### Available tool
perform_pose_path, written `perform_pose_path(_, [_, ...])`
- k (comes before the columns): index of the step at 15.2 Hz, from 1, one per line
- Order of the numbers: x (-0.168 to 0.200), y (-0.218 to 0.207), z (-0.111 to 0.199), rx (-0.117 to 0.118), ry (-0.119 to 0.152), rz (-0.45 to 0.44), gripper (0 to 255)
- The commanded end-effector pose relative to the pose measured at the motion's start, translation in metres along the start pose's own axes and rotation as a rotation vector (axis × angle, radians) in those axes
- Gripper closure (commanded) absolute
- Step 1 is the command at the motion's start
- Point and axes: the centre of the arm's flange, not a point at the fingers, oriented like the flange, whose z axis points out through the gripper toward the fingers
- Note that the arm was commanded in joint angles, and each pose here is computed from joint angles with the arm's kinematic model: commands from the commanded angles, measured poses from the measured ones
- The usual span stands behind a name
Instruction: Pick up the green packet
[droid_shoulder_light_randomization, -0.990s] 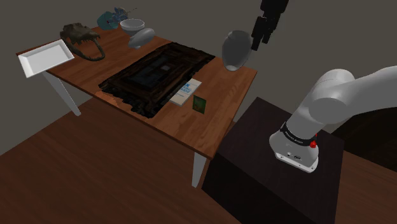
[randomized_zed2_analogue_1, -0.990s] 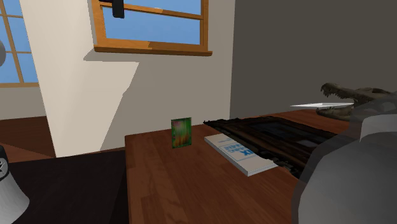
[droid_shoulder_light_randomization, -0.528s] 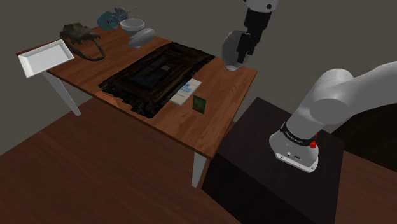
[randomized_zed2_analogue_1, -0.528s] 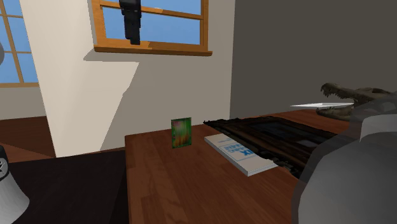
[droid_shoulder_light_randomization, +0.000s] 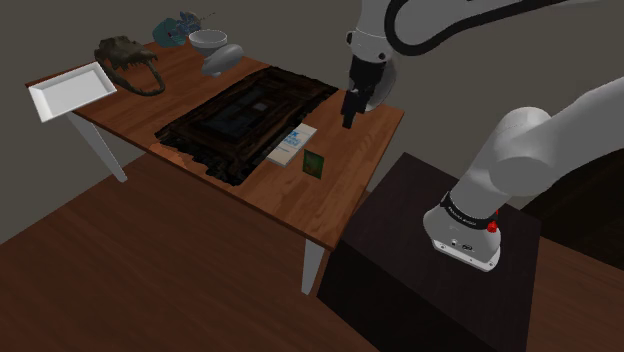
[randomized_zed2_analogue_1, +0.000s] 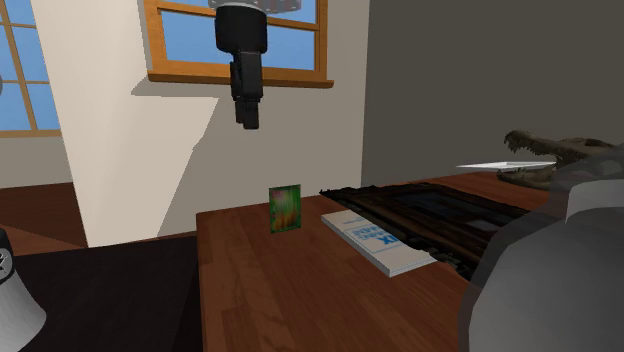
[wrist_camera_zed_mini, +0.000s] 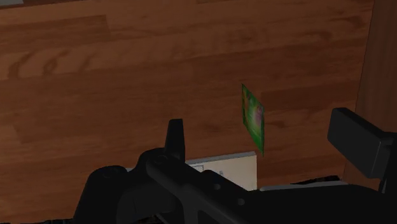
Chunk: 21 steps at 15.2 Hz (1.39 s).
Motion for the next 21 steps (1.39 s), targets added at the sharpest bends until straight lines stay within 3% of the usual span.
perform_pose_path(1, [0.015,-0.011,0.023,0.003,0.008,-0.024,0])
perform_pose_path(7, [0.049,-0.041,0.085,0.012,0.025,-0.097,0])
perform_pose_path(17, [0.052,-0.041,0.129,0.013,0.026,-0.102,0])
perform_pose_path(18, [0.051,-0.041,0.130,0.013,0.026,-0.102,255])
perform_pose_path(21, [0.051,-0.041,0.130,0.013,0.026,-0.102,255])
